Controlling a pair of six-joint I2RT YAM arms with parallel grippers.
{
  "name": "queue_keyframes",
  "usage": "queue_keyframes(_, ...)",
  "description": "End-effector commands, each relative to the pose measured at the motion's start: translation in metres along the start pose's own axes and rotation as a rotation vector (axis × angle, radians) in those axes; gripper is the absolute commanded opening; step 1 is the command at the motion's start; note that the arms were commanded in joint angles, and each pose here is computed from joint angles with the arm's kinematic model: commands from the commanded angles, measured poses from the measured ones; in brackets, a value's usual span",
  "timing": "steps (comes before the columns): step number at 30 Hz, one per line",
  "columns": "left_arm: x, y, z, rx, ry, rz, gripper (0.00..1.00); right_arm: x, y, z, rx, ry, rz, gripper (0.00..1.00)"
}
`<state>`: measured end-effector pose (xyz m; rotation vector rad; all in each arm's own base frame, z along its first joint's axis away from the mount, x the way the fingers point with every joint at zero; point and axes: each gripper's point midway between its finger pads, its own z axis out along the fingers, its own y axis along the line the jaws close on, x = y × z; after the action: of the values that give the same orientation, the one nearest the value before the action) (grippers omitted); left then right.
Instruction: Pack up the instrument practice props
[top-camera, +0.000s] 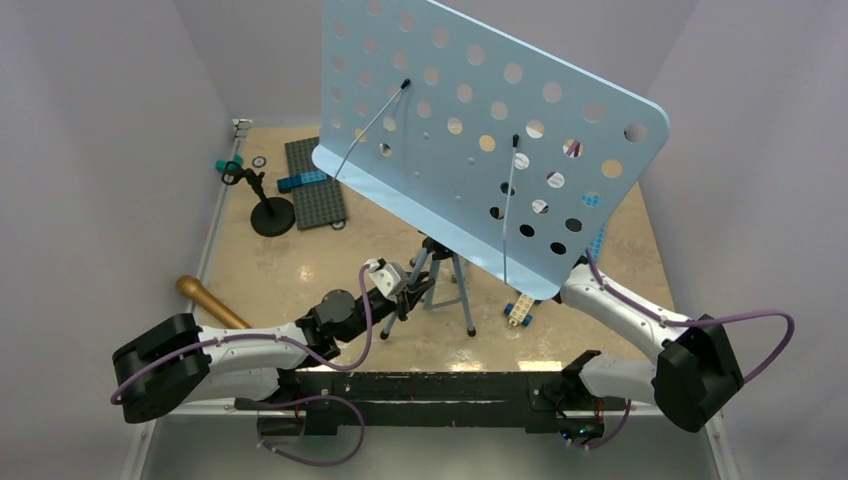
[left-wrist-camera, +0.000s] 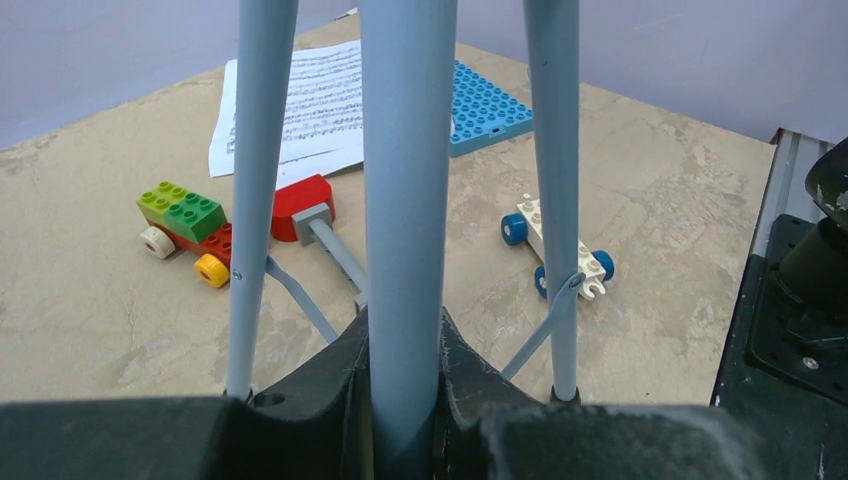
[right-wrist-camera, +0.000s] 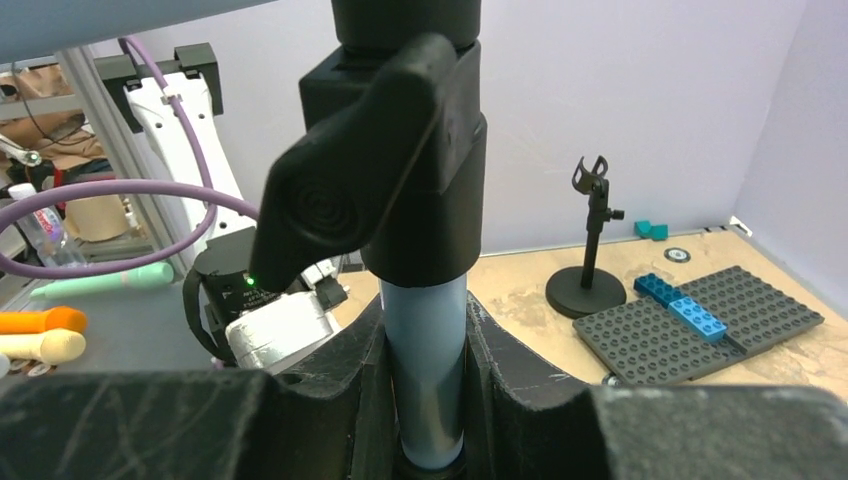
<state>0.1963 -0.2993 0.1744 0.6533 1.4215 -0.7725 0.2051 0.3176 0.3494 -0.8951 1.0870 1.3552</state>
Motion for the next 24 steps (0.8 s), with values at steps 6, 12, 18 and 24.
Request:
queue_keyframes(6,-0.056,0.003,-0.008,-0.042,-0.194,-0.173,0.64,0.095,0.021,-0.027,-0.033,0.246,0.339,0.00)
queue_keyframes(12,-0.082,0.010,-0.025,-0.067,-0.256,-0.165,0.99,0.087,0.029,-0.028,-0.067,0.231,0.354,0.00)
queue_keyframes(18,-0.084,0.011,-0.026,-0.016,-0.240,-0.170,1.00,0.073,0.041,-0.026,-0.143,0.197,0.391,0.00)
queue_keyframes(24,-0.083,-0.022,-0.013,0.235,-0.217,-0.216,1.00,0.071,0.048,-0.027,-0.197,0.179,0.436,0.00)
